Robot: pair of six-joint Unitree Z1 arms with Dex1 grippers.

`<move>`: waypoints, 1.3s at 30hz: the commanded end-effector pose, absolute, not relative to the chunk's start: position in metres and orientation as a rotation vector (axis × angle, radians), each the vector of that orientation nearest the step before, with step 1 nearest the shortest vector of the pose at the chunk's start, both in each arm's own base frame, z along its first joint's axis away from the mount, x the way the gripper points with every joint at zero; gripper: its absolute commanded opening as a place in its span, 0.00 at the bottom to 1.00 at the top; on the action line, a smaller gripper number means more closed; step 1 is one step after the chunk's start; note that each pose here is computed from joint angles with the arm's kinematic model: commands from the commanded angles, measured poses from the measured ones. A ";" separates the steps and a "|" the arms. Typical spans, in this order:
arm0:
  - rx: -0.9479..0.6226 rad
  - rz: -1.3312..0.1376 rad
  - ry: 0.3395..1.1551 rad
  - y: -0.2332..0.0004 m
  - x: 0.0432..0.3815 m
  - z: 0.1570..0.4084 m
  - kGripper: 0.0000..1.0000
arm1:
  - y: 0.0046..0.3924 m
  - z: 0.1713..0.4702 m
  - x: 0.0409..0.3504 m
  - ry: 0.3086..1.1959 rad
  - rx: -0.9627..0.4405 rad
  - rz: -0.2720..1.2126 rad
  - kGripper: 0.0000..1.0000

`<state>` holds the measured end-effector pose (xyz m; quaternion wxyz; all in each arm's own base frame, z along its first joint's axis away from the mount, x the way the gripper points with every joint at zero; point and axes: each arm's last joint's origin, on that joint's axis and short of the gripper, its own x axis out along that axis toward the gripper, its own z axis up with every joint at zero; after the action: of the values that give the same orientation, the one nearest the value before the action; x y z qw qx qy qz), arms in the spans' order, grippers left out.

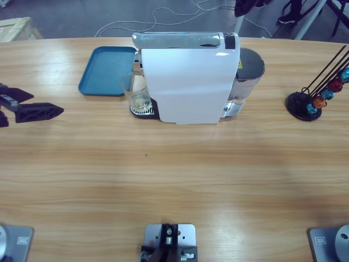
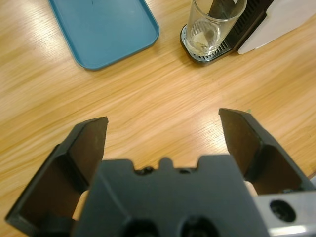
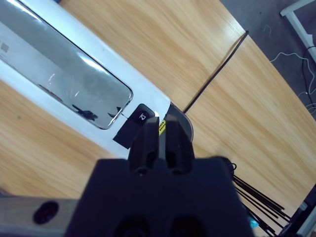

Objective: Pour coffee

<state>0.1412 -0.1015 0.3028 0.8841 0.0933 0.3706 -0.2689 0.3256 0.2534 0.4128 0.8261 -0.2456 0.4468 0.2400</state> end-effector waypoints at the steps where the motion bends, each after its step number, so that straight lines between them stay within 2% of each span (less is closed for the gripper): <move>1: 0.220 -0.559 0.816 -0.102 0.143 0.288 0.97 | 0.274 0.388 0.326 1.017 -0.538 0.529 0.00; 26: 0.224 -0.572 0.820 -0.104 0.145 0.287 0.97 | 0.285 0.344 0.327 1.090 -0.549 0.518 0.00; 39: 0.225 -0.573 0.822 -0.104 0.145 0.286 0.97 | 0.269 0.357 0.324 1.066 -0.566 0.461 0.00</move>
<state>0.1430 -0.1030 0.3019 0.8832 0.0976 0.3695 -0.2719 0.3198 0.2709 0.3830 0.8175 -0.2424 0.4644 0.2392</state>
